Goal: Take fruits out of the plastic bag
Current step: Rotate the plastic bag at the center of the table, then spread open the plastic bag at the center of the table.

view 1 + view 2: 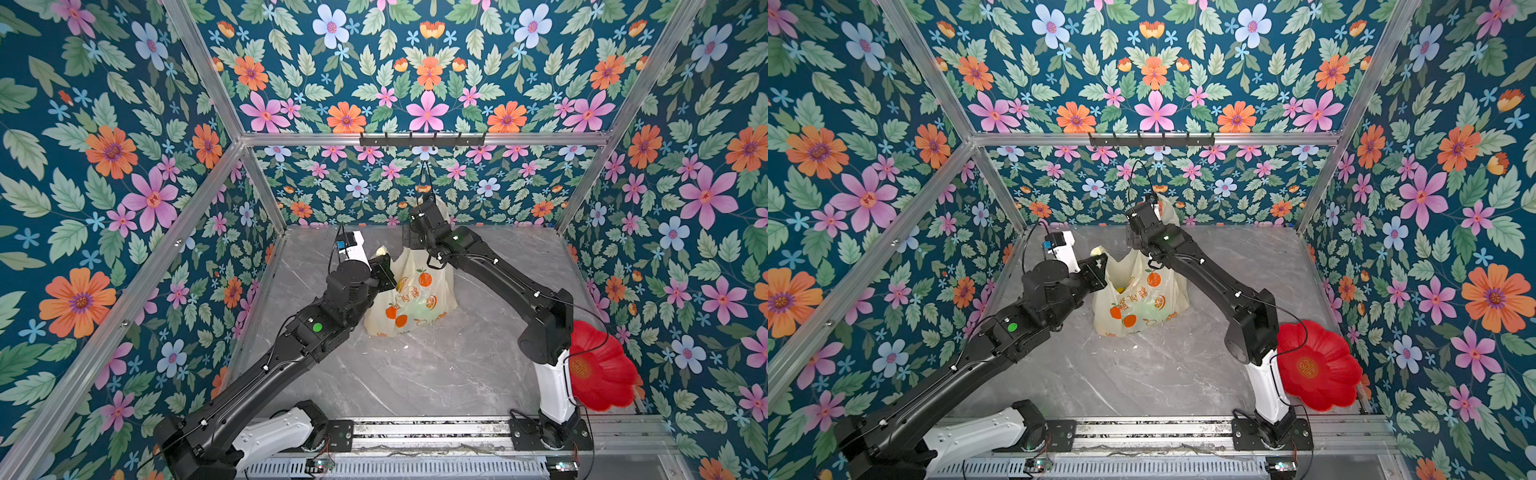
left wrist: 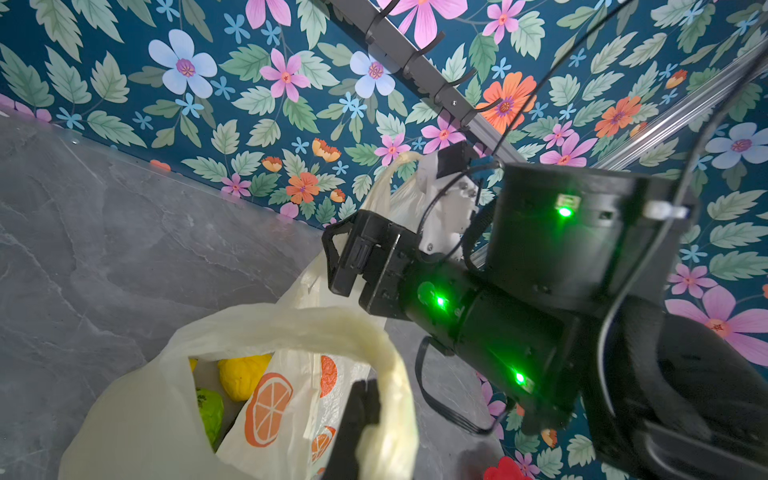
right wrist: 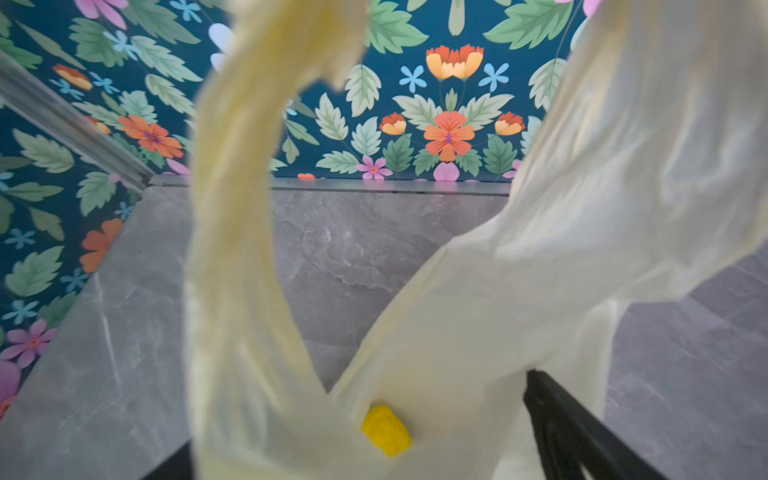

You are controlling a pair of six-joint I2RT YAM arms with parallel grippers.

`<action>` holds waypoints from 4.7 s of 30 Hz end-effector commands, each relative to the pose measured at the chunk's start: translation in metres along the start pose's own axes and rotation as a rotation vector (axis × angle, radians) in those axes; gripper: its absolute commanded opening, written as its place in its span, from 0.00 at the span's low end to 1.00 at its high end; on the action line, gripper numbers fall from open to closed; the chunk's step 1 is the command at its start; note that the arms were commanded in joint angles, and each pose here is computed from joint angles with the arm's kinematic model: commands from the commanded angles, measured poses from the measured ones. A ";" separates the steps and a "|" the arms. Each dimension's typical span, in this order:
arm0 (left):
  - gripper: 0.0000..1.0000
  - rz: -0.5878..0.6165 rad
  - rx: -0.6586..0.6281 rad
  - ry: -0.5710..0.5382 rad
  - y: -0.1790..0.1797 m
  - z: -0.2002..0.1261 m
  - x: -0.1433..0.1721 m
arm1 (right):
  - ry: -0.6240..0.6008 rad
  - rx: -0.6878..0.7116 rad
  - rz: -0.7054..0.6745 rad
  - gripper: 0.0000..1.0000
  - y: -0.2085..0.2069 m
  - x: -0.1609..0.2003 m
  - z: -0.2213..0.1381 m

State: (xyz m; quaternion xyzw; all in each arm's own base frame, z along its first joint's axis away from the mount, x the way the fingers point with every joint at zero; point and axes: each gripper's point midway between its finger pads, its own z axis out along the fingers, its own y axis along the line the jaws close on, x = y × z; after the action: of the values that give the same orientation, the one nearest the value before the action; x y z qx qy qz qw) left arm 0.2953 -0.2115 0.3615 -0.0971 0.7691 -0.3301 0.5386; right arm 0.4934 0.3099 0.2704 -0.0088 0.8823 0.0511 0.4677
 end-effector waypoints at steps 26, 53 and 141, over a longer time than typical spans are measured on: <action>0.00 -0.405 -0.325 0.006 0.217 0.007 0.061 | 0.093 -0.417 0.608 0.00 -0.113 0.131 -0.079; 0.63 0.182 -0.340 0.163 0.079 -0.071 0.048 | 0.013 -0.484 0.389 0.00 -0.083 0.121 -0.113; 0.00 0.122 -0.135 0.276 0.136 0.058 0.110 | 0.154 -0.484 0.621 0.00 -0.141 0.151 -0.088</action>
State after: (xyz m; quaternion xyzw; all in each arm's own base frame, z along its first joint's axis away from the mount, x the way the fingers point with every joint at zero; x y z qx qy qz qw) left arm 0.3253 -0.1692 0.1679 -0.0776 0.8730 -0.2280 0.4241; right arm 0.3460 0.1536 0.1718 0.1644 0.8432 0.3740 0.3493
